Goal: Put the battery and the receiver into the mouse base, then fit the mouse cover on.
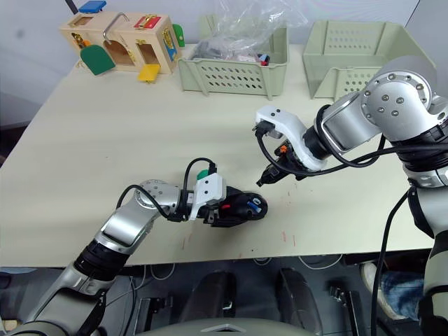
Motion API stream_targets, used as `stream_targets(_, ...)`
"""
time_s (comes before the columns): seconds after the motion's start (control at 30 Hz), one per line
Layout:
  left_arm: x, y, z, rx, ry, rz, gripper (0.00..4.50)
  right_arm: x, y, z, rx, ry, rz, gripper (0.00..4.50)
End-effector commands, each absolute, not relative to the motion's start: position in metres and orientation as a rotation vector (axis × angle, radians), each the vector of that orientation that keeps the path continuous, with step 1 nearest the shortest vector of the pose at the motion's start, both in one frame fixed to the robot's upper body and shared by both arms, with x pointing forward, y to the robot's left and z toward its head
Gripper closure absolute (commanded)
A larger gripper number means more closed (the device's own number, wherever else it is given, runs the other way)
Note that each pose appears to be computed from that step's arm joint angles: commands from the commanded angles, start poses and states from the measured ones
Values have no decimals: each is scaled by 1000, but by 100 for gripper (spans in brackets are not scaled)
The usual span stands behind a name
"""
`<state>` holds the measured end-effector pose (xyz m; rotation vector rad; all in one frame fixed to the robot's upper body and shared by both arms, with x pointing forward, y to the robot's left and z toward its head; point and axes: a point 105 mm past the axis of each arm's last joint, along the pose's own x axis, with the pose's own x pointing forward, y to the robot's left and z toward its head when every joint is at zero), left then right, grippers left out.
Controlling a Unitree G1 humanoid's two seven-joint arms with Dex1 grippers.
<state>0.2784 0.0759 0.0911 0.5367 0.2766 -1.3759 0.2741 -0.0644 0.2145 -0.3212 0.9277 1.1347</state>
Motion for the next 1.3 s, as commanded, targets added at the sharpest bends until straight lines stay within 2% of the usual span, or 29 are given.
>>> stream_targets(0.03,280,73,100,549,234,-1380,156,274,-63,218,-341,910,1135,450)
stream_targets(0.37,281,72,97,549,248,-1373,156,280,-62,186,-469,974,1054,450)
stream_targets(0.6,280,72,95,550,254,-1377,156,293,-51,168,-494,1004,993,450)
stream_targets(1.3,281,73,91,551,267,-1375,156,294,-36,165,-540,1027,1026,450)
